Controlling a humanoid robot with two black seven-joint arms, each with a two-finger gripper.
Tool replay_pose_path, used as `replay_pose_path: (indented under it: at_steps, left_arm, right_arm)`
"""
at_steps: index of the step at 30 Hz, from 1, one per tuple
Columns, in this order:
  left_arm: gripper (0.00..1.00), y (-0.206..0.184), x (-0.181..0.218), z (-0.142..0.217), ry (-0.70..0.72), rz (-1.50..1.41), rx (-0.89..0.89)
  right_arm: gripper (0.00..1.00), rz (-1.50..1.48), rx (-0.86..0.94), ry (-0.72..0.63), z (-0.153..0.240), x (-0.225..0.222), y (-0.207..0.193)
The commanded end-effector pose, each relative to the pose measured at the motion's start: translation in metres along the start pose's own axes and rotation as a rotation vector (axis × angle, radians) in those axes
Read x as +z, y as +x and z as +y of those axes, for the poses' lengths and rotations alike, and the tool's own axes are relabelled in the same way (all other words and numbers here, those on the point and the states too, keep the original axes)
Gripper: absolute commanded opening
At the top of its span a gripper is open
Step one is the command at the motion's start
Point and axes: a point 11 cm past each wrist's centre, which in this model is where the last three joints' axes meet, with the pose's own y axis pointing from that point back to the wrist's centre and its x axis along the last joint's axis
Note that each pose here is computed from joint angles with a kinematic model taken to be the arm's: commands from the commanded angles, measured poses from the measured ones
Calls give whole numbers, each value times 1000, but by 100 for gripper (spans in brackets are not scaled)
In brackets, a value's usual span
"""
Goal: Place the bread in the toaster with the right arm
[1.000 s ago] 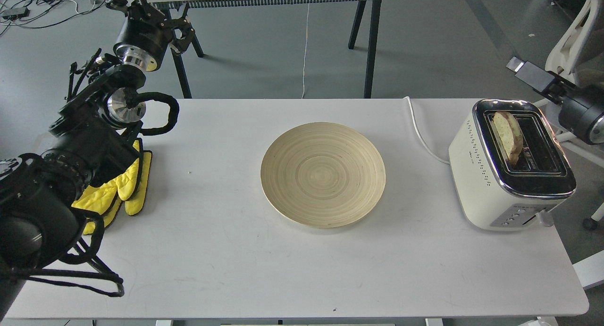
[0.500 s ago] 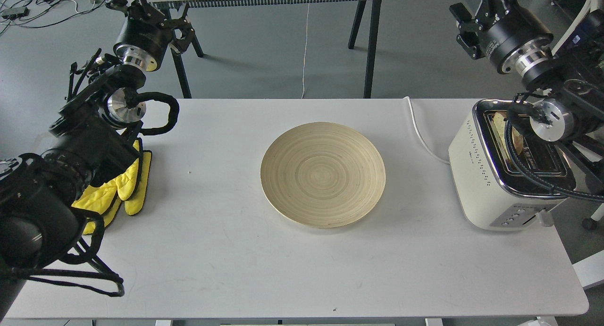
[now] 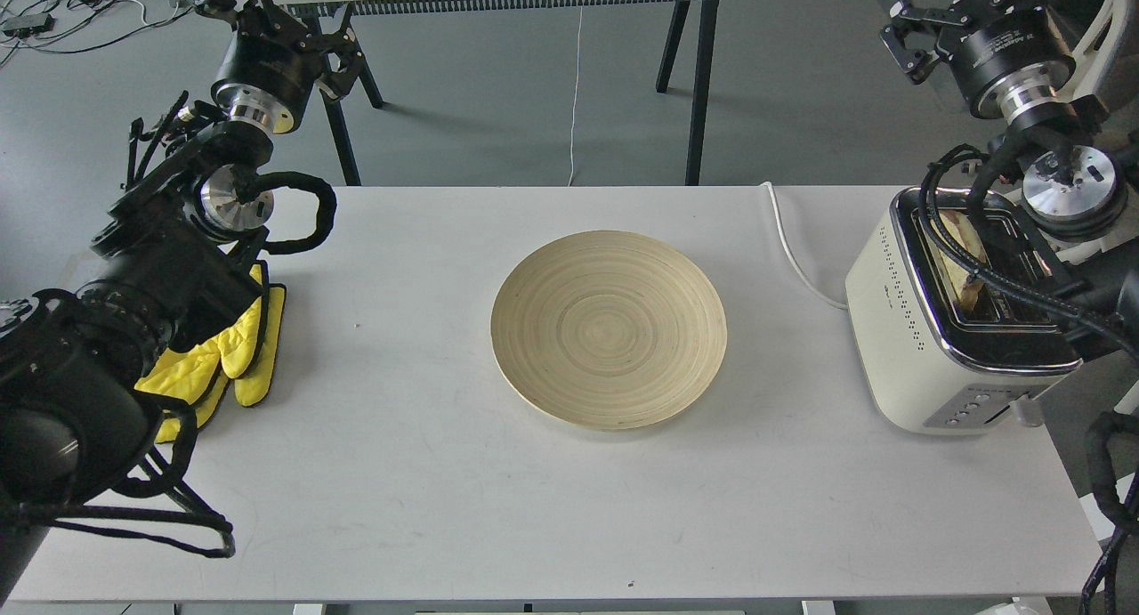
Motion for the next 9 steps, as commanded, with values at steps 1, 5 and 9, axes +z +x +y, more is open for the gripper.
replay_pose_path:
  at_steps: [1,5,9]
  left_arm:
    - [100,2,2,0,-2,0,3]
    - [100,0,0,0,-1,2,1]
    - [100,0,-1,0,0,1,0]
  right_arm:
    - [100,-38,-17,-5,-2,7,-4]
    - [100,-42,-24,1,-3,8,-6]
    - [100,-44,-75,-2,-3,9,-15]
